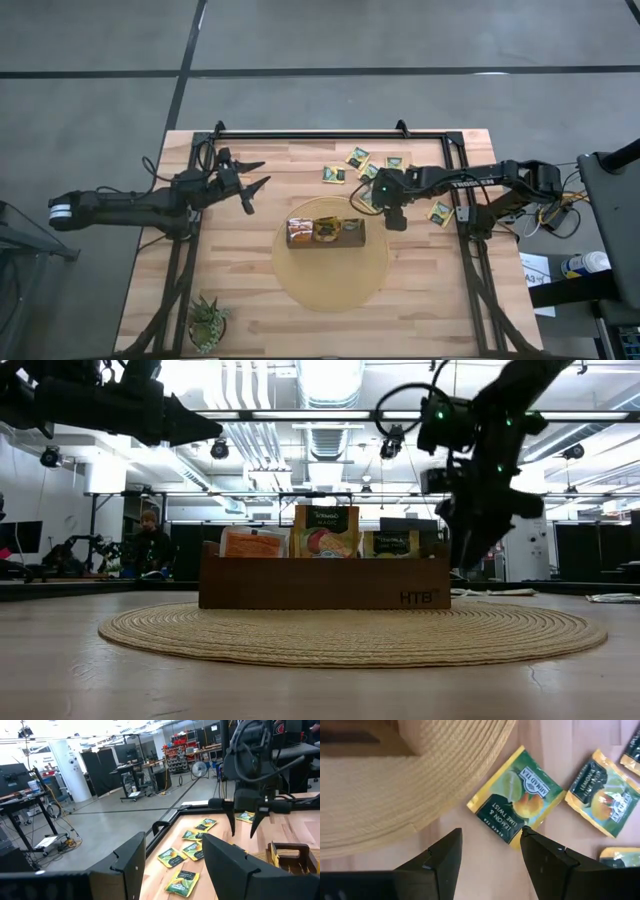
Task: Pick & Place Tea
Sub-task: Put the yellow tea bag into the right section of the wooden organizer
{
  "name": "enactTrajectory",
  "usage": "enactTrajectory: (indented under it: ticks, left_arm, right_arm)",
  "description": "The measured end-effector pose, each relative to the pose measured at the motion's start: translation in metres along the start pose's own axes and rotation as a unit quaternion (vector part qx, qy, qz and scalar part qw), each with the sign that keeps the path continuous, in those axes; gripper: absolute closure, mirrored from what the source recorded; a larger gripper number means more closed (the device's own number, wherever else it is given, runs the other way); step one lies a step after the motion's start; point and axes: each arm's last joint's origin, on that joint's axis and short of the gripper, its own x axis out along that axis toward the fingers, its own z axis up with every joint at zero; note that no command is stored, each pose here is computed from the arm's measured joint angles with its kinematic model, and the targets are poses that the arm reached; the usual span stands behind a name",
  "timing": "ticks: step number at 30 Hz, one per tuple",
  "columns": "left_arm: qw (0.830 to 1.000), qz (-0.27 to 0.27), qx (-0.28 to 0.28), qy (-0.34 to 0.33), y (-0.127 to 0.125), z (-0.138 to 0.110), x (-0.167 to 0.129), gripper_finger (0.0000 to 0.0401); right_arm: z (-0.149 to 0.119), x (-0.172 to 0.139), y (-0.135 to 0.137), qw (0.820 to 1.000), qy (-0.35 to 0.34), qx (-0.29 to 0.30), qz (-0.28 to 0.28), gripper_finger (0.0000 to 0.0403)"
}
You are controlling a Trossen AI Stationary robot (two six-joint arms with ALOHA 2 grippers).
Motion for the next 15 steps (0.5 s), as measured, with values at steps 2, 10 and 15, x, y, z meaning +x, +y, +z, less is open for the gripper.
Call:
enactTrajectory:
  ticks: [2,10,15]
  left_arm:
    - [1.000,0.001,-0.001,-0.002,0.000,0.000,0.000,0.0211]
    - [1.000,0.002,-0.003,-0.007,0.000,0.001,0.000,0.0211]
    - [1.000,0.003,-0.004,-0.012,0.001,0.003,0.000,0.0211]
  right_arm:
    - [-0.004,0.005,-0.002,1.000,-0.006,-0.006,-0.003,0.0204]
    - [-0.014,0.018,-0.015,0.999,-0.042,0.012,-0.008,0.0204]
    - [-0.019,0.034,-0.020,0.999,-0.031,0.027,0.014,0.0204]
